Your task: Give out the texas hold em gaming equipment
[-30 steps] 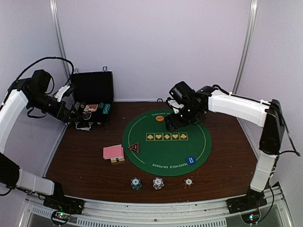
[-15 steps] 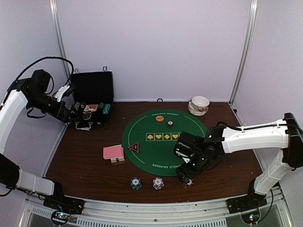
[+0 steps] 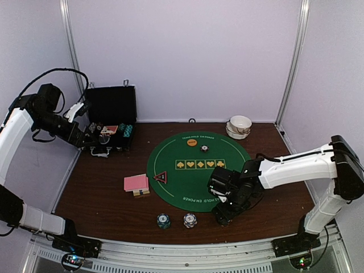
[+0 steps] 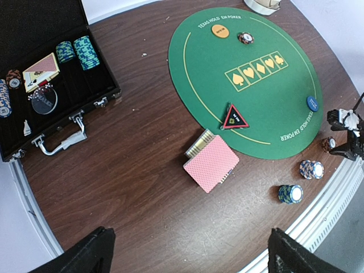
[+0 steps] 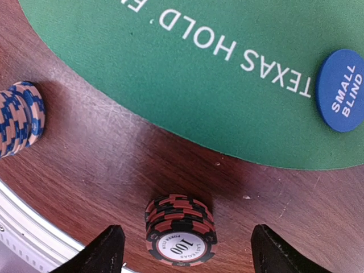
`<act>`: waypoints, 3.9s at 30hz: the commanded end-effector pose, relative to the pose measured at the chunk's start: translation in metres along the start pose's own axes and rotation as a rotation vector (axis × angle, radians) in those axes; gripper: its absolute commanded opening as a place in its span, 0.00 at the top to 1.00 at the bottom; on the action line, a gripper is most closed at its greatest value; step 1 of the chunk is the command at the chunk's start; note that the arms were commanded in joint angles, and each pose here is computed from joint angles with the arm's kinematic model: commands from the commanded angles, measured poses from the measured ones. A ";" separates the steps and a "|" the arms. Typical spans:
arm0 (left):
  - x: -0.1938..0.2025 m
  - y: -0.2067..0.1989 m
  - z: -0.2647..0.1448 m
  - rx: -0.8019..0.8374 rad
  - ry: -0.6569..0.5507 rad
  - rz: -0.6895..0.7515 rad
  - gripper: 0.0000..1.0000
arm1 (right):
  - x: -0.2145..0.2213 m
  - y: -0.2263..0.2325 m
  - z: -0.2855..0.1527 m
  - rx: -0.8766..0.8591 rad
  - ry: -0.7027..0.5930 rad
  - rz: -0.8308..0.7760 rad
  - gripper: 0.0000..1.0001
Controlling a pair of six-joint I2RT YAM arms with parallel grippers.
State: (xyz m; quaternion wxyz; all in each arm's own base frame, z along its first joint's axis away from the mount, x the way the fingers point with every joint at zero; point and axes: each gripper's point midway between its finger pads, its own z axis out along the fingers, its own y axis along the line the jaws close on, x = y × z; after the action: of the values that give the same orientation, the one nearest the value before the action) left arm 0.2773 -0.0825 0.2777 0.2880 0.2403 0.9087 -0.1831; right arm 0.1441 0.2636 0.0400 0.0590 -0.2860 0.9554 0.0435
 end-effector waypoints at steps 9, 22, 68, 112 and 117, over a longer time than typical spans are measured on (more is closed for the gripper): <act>-0.006 -0.003 -0.004 0.007 -0.025 0.017 0.02 | 0.005 0.003 0.013 -0.005 0.018 -0.010 0.30; -0.006 -0.004 -0.006 0.003 -0.029 0.021 0.02 | 0.008 0.001 0.015 0.003 0.029 -0.014 0.46; -0.012 -0.005 -0.007 0.019 -0.031 0.025 0.03 | -0.170 0.049 -0.041 0.007 -0.167 -0.116 0.85; -0.013 -0.008 -0.006 0.034 -0.044 0.010 0.02 | -0.136 0.017 -0.062 0.013 -0.115 -0.075 0.22; -0.012 -0.008 -0.006 0.035 -0.040 0.009 0.02 | -0.072 -0.005 -0.065 0.018 -0.067 0.001 0.15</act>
State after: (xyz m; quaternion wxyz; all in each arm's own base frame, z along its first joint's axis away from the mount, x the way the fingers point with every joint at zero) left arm 0.2764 -0.0877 0.2814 0.2859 0.2433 0.9051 -0.1997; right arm 0.2241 0.3257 0.1295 0.1174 -0.3167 0.9390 0.0649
